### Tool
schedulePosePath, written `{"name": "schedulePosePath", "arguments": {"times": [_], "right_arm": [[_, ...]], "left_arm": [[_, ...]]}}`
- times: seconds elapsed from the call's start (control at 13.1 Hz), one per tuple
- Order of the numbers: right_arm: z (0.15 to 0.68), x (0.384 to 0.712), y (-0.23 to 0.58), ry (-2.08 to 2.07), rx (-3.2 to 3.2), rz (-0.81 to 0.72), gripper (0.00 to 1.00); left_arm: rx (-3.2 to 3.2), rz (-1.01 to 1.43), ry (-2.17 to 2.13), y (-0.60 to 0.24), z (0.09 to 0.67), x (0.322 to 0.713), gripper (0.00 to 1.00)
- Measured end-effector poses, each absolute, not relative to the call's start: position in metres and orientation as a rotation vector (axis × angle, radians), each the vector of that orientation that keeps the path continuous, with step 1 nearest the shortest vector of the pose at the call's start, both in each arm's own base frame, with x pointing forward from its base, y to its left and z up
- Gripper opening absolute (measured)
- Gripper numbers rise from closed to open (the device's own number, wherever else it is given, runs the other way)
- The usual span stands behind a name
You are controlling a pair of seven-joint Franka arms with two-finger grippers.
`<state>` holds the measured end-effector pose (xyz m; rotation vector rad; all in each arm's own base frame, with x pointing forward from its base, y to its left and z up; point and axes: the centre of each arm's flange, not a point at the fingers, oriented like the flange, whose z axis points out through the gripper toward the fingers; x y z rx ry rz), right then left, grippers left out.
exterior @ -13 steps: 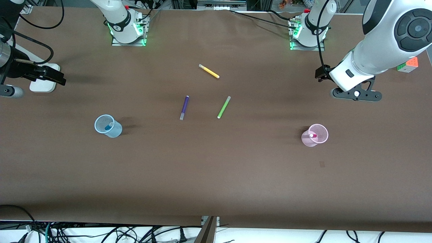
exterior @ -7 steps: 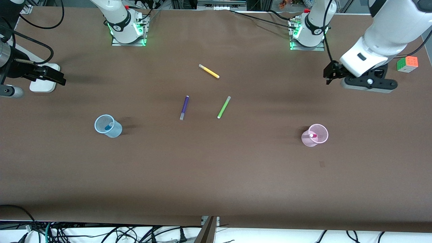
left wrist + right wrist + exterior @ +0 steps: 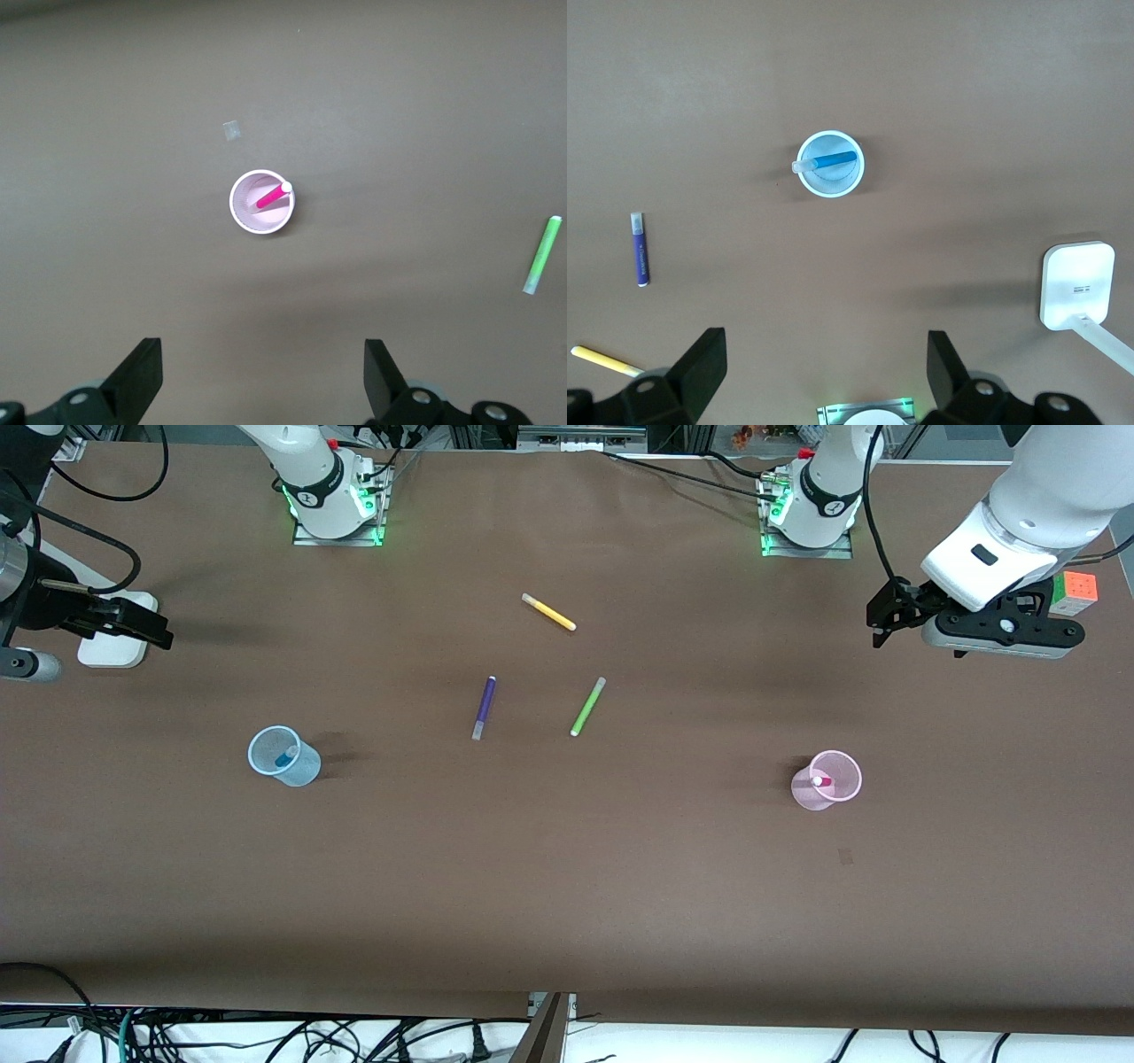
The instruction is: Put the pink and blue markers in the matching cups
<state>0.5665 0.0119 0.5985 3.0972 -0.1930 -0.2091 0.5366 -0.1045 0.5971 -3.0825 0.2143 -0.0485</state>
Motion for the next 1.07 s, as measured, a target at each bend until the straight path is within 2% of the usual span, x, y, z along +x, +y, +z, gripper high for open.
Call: {"name": "schedulePosePath", "arguments": {"times": [1.07], "right_arm": [[0.5985,0.5665,0.0118,-0.193,3.097,-0.209,1.0]], "left_arm": [[-3.097,-0.018,0.185,-0.0933,0.5882,0.5444,1.0]]}}
